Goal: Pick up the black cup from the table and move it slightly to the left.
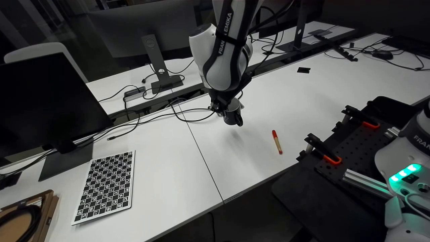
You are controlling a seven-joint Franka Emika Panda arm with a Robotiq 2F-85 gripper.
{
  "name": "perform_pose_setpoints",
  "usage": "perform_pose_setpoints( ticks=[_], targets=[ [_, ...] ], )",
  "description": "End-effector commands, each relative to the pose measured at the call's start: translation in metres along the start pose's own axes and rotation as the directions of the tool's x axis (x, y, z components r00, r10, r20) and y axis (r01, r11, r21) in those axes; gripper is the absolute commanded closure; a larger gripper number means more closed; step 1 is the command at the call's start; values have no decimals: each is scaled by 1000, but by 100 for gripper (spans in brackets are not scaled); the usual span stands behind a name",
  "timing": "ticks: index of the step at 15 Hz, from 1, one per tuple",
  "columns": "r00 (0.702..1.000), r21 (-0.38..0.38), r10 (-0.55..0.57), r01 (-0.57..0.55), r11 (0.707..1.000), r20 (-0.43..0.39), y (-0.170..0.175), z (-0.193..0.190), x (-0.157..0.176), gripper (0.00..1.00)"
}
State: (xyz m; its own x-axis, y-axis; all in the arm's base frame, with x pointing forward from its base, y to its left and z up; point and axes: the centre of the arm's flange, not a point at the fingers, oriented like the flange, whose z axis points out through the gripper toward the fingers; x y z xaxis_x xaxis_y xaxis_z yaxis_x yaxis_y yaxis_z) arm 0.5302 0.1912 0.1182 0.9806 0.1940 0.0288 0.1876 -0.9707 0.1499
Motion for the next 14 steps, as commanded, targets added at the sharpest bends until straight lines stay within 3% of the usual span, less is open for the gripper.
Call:
perform_pose_setpoints(
  ticks=[1, 4, 8, 14],
  targets=[
    [1000, 0, 0, 0, 1000, 0, 0, 0, 0, 98],
    [996, 22, 37, -39, 999, 78, 12, 27, -19, 98],
    [988, 75, 30, -42, 996, 151, -4, 56, -41, 98],
    [985, 172, -68, 40, 984, 158, -52, 42, -60, 98]
  ],
)
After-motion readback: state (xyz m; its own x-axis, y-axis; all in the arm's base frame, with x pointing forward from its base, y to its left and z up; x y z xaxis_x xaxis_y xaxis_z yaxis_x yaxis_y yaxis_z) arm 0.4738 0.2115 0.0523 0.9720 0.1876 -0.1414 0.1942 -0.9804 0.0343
